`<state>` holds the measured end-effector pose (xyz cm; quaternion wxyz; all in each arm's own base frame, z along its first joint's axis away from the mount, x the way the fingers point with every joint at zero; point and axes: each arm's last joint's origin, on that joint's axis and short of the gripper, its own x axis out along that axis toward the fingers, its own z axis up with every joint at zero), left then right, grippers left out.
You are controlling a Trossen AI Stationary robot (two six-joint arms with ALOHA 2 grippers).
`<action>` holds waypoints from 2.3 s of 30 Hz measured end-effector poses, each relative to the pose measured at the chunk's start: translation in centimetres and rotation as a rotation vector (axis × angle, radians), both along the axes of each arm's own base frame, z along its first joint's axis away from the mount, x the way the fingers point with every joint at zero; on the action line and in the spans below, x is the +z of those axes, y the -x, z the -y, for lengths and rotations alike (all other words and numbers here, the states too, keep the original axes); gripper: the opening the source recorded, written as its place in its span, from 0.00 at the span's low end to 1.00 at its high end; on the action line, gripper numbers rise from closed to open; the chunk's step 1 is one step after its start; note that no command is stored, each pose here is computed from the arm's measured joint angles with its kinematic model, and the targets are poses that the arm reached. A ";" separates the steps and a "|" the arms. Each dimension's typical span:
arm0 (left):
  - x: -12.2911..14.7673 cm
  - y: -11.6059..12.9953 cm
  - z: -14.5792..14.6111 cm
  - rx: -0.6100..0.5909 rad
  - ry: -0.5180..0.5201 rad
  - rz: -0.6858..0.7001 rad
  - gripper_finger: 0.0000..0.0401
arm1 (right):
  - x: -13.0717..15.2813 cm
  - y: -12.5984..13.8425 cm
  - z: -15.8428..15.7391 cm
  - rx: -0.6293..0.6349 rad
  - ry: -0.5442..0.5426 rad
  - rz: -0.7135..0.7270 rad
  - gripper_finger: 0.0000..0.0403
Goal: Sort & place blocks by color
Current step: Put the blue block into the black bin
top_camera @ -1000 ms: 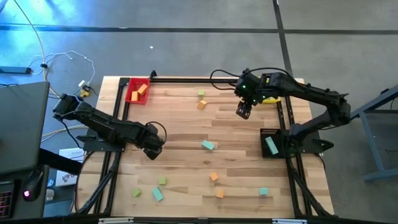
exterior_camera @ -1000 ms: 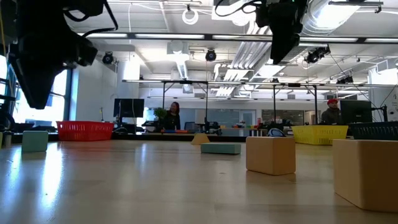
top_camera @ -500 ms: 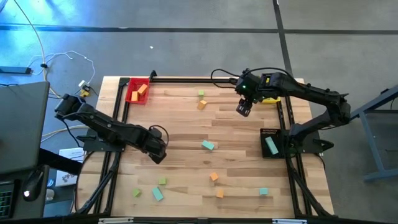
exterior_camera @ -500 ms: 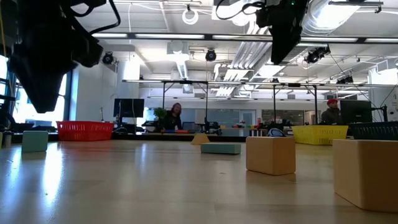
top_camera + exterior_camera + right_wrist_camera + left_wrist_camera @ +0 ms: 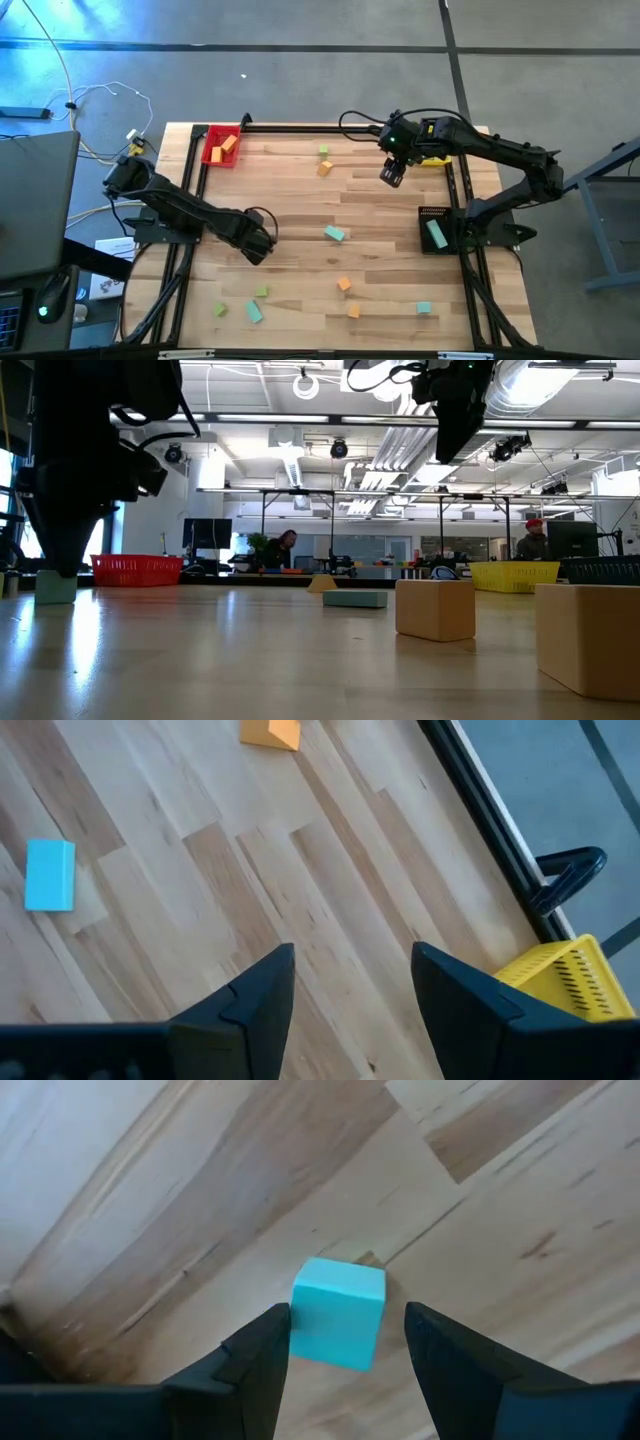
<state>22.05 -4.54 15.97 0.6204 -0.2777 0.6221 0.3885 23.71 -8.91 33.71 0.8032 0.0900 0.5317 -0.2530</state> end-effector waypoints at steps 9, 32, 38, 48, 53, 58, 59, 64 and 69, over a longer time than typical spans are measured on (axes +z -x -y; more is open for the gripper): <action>-1.1 -0.3 0.0 -0.045 -0.029 -0.052 0.46 | 0.0 0.0 -0.1 -0.034 -0.025 0.009 0.47; 0.2 -1.6 -1.2 -0.383 -0.073 0.093 0.26 | 0.3 -1.8 -4.5 0.068 -0.043 0.107 0.47; 2.4 -3.0 -3.1 -0.428 -0.102 0.336 0.27 | 0.4 -2.2 -5.7 0.169 -0.017 0.116 0.47; 6.4 -5.0 -7.4 -0.445 -0.144 0.778 0.27 | 0.6 -2.7 -8.1 0.408 0.066 0.098 0.47; 7.8 -5.6 -9.6 -0.479 -0.125 0.973 0.27 | 1.0 -3.3 -10.0 0.540 0.142 0.144 0.47; 9.0 -5.9 -11.7 -0.497 -0.131 1.134 0.28 | 1.5 -3.8 -11.7 0.641 0.271 0.189 0.47; 9.3 -5.9 -12.0 -0.501 -0.138 1.169 0.28 | 1.6 -3.9 -12.0 0.657 0.298 0.201 0.47; 11.1 -6.1 -13.4 -0.503 -0.155 1.367 0.27 | 2.4 -4.4 -13.1 0.715 0.421 0.267 0.47; 12.6 -6.1 -14.0 -0.496 -0.192 1.509 0.28 | 3.3 -5.0 -13.6 0.735 0.558 0.323 0.47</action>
